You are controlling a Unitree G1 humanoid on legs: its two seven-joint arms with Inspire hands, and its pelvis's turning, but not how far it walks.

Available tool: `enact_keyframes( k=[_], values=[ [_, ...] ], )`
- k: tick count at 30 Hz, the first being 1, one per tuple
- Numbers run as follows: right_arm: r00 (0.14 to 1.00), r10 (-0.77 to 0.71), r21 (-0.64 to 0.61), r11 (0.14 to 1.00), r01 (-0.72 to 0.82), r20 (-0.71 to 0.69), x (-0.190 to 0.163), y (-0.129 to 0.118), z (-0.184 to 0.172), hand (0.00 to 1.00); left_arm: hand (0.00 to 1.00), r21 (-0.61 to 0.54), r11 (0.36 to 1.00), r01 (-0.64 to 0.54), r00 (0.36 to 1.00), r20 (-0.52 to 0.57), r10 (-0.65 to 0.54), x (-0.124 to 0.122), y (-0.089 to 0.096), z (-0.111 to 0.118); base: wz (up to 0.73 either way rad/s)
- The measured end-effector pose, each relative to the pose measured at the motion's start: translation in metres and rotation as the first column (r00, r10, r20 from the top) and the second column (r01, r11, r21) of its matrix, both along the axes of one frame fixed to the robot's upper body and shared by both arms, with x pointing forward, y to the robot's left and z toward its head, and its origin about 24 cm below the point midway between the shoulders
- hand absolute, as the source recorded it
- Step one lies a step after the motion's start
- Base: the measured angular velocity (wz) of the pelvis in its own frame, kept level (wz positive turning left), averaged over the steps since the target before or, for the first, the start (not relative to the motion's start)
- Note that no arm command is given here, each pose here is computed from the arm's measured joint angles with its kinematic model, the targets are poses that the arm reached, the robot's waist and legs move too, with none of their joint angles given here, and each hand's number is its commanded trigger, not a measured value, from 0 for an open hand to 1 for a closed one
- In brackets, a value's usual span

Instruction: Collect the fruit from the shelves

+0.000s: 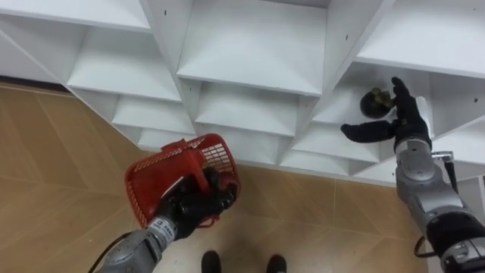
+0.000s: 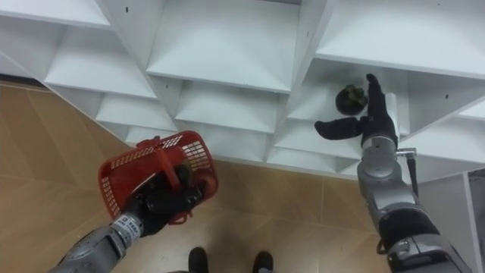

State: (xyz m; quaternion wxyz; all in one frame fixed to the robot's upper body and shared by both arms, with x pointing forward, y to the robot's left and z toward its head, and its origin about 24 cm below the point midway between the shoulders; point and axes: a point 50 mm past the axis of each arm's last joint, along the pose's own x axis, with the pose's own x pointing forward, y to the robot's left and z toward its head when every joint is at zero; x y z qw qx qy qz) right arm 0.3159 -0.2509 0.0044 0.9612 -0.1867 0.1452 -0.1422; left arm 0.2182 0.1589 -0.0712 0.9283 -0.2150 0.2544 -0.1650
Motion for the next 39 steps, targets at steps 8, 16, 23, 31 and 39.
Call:
enact_keyframes(
  k=[8, 16, 23, 31, 39],
  values=[
    [1.0, 0.02, 0.011, 1.0, -0.019, -0.018, 0.002, 0.0, -0.001, 0.0, 1.0, 0.02, 1.0, -0.011, 1.0, 0.004, 0.011, 0.004, 0.002, 0.002, 0.0],
    [0.998, 0.048, -0.001, 0.999, -0.048, -0.028, 0.003, 0.003, -0.001, 0.0, 1.0, 0.006, 1.0, -0.013, 1.0, 0.006, 0.012, 0.006, 0.002, 0.004, 0.0],
    [0.998, 0.057, -0.007, 0.998, -0.057, -0.034, 0.003, 0.004, -0.002, 0.0, 1.0, 0.002, 1.0, -0.008, 1.0, 0.008, 0.008, 0.007, 0.001, 0.004, 0.0],
    [0.999, 0.038, 0.027, 0.999, -0.038, -0.025, 0.004, 0.002, 0.0, 0.0, 1.0, 0.002, 1.0, -0.009, 1.0, 0.009, 0.009, 0.008, 0.001, 0.005, 0.01],
    [1.0, 0.007, 0.046, 0.999, -0.007, 0.002, 0.007, -0.002, 0.006, 0.0, 1.0, 0.0, 1.0, -0.007, 1.0, -0.014, 0.007, 0.011, -0.003, 0.005, 0.05]
  ],
)
